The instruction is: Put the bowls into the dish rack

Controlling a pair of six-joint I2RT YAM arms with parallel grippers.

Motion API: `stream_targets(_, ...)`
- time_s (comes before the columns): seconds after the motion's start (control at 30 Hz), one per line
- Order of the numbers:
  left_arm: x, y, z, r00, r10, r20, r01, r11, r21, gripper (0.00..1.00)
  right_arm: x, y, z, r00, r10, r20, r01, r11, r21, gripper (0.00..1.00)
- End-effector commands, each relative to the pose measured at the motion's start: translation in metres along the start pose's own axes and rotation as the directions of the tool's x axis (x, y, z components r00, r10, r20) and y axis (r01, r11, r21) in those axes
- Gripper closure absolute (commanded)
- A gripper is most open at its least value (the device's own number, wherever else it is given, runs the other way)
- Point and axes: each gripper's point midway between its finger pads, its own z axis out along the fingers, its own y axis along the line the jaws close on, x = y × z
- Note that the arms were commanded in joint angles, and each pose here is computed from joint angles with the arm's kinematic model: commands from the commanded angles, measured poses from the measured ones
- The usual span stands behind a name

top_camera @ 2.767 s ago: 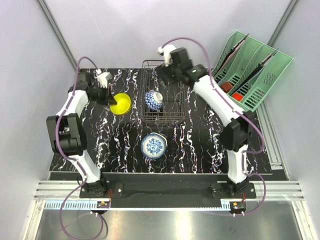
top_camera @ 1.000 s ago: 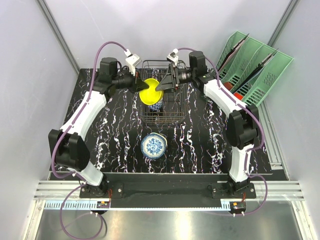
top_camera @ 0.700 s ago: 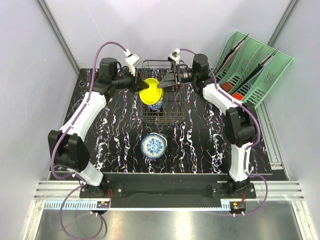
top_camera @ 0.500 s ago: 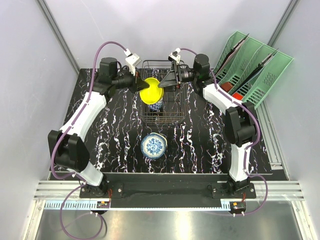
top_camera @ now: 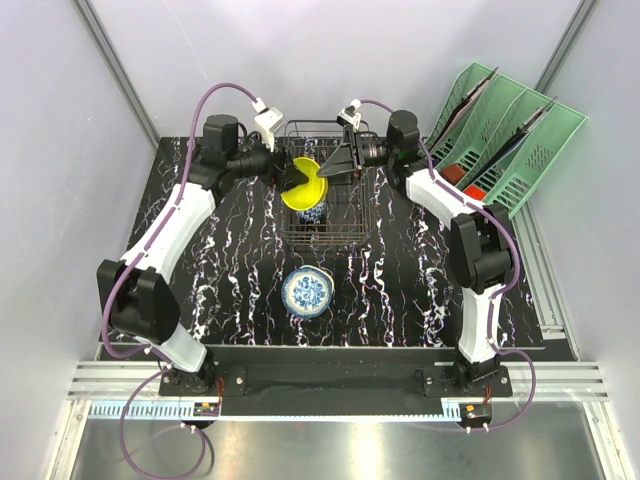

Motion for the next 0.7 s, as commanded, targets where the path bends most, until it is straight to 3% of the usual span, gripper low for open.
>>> stream_targets(0.0,-0.020,0.000,-0.002,0.998,0.046,0.035,-0.046,0.999,-0.012,0.24,0.001,0.019,0.001,0.995,-0.097,-0.005,0.097,0.995,-0.015,0.87)
stream_targets(0.1,-0.023,0.001,-0.007,0.998,0.051,0.038,-0.049,0.998,-0.038,0.21,-0.002,0.013,0.000,0.995,-0.099,0.014,0.098,0.995,0.007,0.88)
stream_targets(0.17,-0.026,0.010,-0.012,0.998,0.053,0.039,-0.049,0.994,-0.096,0.14,-0.005,0.006,-0.001,0.994,-0.108,0.029,0.106,0.993,0.045,0.89)
stream_targets(0.23,-0.027,0.014,-0.023,0.998,0.043,0.036,-0.038,0.991,-0.130,0.12,-0.015,-0.006,-0.005,0.995,-0.076,0.069,0.066,0.988,0.137,0.92)
stream_targets(0.27,-0.028,0.024,-0.029,0.998,0.048,0.031,-0.041,0.981,-0.188,0.01,-0.018,-0.012,-0.007,0.988,-0.138,0.073,0.124,0.977,0.176,0.92)
stream_targets(0.33,-0.019,0.037,-0.043,0.999,0.031,0.015,-0.027,0.972,-0.233,0.01,-0.027,-0.022,-0.013,0.987,-0.118,0.110,0.081,0.952,0.295,0.91)
stream_targets(0.4,-0.006,0.059,-0.061,1.000,-0.001,0.007,0.003,0.953,-0.303,0.01,-0.033,-0.028,-0.018,0.973,-0.208,0.097,0.160,0.918,0.362,0.91)
stream_targets(0.5,0.010,0.083,-0.088,0.998,-0.063,0.019,0.066,0.929,-0.365,0.01,-0.045,-0.036,-0.031,0.955,-0.277,0.102,0.191,0.844,0.501,0.91)
stream_targets(0.6,0.030,0.101,-0.112,0.994,-0.105,0.005,0.097,0.896,-0.434,0.01,-0.060,-0.044,-0.052,0.923,-0.373,0.089,0.222,0.708,0.670,0.92)
stream_targets(0.63,0.037,0.103,-0.115,0.993,-0.114,-0.007,0.100,0.891,-0.443,0.01,-0.068,-0.054,-0.070,0.904,-0.423,0.066,0.218,0.588,0.779,0.92)
stream_targets(0.67,0.047,0.105,-0.119,0.993,-0.116,-0.033,0.088,0.884,-0.460,0.01,-0.071,-0.055,-0.074,0.893,-0.449,0.044,0.227,0.530,0.817,0.93)
